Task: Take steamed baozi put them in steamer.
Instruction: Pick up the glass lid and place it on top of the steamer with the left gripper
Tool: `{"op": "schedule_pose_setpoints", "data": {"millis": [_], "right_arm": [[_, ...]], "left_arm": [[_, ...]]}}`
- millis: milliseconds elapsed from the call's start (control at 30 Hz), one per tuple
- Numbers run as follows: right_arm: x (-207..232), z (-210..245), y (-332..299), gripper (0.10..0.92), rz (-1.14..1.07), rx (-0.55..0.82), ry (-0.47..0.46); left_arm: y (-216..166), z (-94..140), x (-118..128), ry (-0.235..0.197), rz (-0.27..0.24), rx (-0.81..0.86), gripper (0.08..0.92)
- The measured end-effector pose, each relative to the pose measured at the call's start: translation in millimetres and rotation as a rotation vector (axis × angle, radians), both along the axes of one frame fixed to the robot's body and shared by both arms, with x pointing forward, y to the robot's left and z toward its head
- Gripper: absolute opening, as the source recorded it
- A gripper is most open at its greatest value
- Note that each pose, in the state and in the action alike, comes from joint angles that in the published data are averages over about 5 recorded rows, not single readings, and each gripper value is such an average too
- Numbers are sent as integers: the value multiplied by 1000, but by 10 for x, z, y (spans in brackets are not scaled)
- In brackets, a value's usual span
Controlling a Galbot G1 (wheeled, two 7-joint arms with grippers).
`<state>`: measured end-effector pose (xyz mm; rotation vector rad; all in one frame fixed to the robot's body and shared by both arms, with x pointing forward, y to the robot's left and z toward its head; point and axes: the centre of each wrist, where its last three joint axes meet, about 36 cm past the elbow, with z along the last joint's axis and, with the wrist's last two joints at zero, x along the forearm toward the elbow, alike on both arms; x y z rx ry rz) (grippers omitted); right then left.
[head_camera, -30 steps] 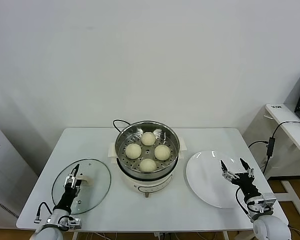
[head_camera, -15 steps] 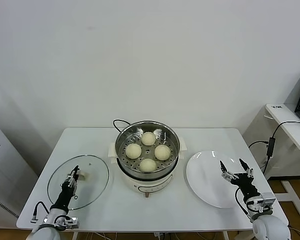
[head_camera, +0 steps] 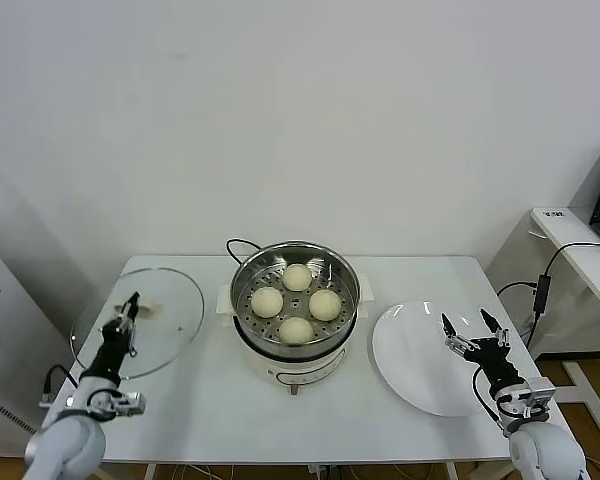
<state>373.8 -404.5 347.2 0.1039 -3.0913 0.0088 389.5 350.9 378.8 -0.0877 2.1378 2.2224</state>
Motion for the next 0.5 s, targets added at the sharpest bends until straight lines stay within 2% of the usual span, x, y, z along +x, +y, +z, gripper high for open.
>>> {"op": "schedule_pose_setpoints", "data": {"millis": [300,500], "right_arm": [[29,76,-34,823,5,-10,-13],[38,110,-63,823,4,-16,-17]], "left_arm": [[-366,674,134,21,30,-22,105],[-801,913,176,43,37,-31,105]]}}
